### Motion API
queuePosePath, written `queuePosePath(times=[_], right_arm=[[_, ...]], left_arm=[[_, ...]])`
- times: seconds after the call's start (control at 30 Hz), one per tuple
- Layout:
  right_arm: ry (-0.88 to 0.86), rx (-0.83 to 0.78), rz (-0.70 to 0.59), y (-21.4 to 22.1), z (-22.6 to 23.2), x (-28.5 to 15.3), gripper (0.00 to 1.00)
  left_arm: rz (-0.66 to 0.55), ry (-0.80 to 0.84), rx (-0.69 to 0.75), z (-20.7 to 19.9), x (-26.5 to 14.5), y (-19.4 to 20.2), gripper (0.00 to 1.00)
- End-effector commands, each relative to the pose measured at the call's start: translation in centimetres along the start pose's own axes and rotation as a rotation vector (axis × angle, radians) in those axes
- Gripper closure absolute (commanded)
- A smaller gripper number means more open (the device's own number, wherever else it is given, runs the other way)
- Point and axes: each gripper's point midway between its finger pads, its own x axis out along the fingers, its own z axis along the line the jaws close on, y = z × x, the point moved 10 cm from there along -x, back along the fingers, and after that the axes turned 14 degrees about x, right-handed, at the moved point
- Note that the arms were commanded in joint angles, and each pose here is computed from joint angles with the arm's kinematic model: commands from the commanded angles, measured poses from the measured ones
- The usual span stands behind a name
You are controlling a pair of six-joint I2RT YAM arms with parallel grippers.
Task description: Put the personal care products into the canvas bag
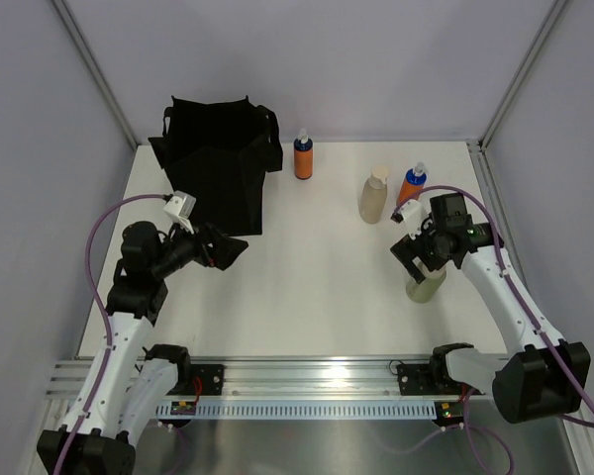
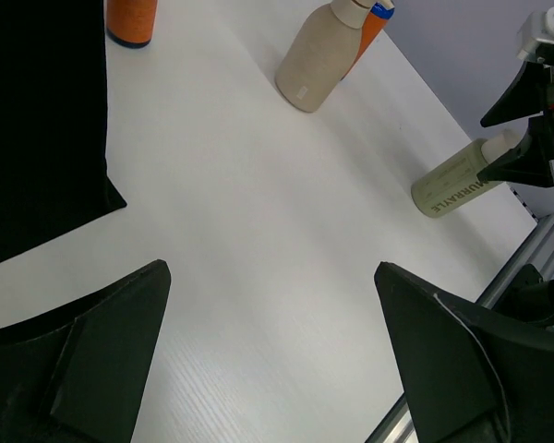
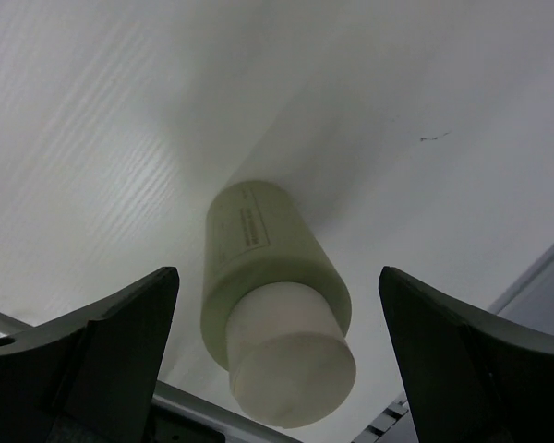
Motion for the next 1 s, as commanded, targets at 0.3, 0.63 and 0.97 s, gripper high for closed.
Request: queuePosePath(times=[0.3, 0.63, 0.97], right_arm=[[-0.05, -0.084, 0.23, 2.0, -0.1, 1.9, 0.01], [-0.071, -0.072, 0.246, 1.9, -0.1, 3.1, 0.4], [-0.246, -0.023, 0.065, -0.5, 1.3, -0.3, 1.0]], left_arm=[[-0.025, 0.047, 0.034, -0.6, -0.3, -0.7, 0.01], [-0.078, 0.184, -0.019, -1.8, 0.9, -0.5, 0.01], [-0.109, 0.367, 0.222, -9.1, 5.5, 0.1, 0.01]])
